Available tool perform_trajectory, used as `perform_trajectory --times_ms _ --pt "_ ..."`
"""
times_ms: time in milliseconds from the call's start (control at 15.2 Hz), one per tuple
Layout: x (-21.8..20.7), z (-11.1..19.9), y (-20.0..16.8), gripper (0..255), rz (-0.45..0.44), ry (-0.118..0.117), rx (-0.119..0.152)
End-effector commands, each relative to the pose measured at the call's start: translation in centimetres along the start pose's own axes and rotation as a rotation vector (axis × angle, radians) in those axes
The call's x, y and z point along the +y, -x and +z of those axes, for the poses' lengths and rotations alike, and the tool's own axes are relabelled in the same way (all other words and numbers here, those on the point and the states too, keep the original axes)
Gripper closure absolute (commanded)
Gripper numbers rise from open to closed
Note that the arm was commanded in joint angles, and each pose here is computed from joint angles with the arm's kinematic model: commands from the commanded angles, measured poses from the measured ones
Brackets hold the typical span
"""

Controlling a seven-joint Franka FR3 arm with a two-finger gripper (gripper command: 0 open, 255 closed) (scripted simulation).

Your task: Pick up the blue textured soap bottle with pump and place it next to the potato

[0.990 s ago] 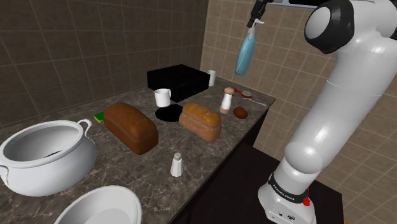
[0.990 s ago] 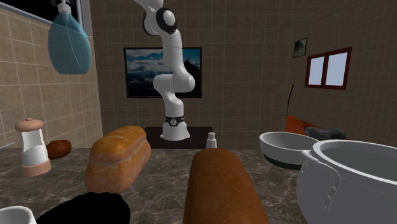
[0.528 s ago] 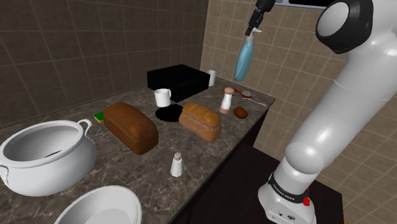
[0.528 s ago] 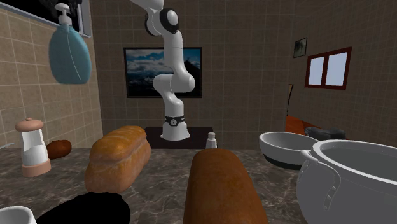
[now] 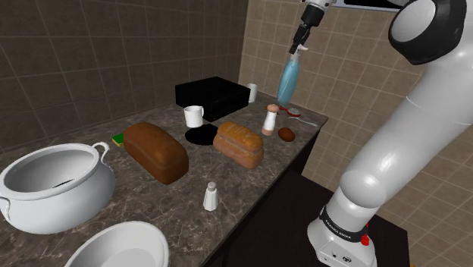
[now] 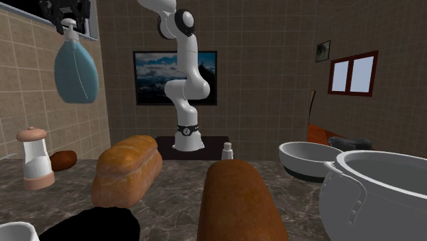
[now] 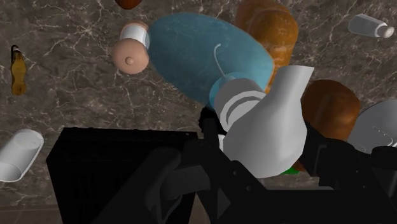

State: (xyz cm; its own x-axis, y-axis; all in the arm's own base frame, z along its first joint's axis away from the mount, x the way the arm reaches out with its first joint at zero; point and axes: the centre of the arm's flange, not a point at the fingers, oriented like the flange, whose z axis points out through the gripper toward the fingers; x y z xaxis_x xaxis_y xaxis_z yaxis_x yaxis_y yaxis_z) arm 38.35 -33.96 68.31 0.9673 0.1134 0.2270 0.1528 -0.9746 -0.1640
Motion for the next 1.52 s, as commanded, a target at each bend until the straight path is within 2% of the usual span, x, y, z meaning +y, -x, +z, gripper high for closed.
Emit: perform_trajectory --times_ms 0,1452 --pt "0.2 1.0 0.2 255 0.0 0.001 0.001" --pt "2.1 12.1 2.9 255 0.0 0.001 0.001"
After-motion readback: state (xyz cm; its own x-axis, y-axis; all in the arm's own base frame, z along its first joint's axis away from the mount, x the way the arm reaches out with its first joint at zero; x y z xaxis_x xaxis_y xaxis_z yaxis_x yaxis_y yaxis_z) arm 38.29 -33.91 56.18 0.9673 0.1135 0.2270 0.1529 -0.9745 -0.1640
